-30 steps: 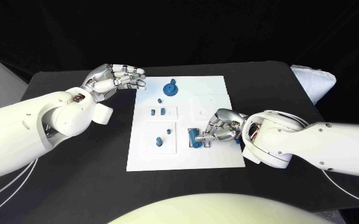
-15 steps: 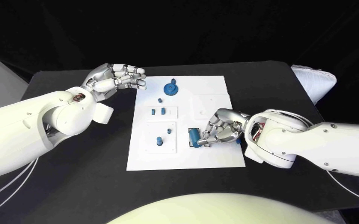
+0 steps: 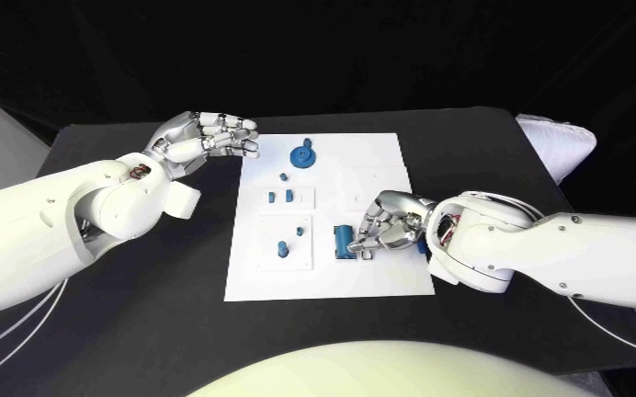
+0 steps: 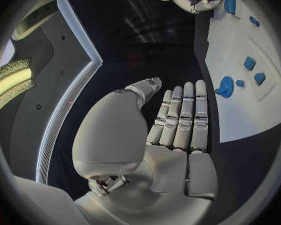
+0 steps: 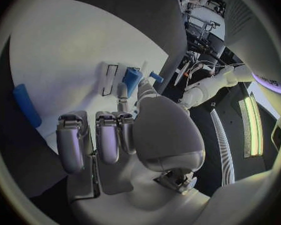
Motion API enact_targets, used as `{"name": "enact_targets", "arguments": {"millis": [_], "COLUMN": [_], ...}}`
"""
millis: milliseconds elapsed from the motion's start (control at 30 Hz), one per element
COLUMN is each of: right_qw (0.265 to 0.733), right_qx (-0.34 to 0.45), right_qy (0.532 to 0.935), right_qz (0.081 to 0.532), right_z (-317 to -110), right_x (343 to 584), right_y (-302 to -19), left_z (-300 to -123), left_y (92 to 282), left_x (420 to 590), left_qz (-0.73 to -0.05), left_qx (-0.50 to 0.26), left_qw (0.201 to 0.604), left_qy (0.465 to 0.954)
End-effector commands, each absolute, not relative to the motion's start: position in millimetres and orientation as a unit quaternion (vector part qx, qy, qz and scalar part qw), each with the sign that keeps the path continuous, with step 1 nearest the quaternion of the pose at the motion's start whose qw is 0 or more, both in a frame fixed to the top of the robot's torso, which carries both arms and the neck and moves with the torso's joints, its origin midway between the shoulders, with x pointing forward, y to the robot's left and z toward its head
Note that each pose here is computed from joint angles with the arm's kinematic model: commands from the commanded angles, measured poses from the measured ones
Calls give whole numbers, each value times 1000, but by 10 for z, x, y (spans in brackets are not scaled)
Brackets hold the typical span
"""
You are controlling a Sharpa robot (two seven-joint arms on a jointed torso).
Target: Assemble the parts on the task board
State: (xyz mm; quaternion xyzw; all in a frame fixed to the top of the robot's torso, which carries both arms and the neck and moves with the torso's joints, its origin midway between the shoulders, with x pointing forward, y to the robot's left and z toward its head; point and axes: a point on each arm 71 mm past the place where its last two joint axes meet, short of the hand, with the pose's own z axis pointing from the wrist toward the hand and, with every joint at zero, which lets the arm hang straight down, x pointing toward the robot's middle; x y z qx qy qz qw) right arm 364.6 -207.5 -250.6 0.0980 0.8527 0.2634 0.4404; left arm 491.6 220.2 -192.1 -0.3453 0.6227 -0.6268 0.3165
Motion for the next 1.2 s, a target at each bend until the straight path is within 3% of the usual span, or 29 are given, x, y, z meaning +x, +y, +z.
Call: {"name": "enact_targets", "arguments": {"millis": [33,1200], "right_qw": [448,452], "right_qx": [92,78], "right_qy": [853,846], "right_qz": [252,273], "right_z": [-2524,-2513], "right_x": [3659,3591], "right_y": [-2065,-2027], "left_z": [-1913,-1916], "left_y": [2184,2209], "left_x": [4907,4912], "left_qz": [-631,-629], "left_qx": [-344,-345], "left_qw": [312,313], "left_qy": [621,622]}}
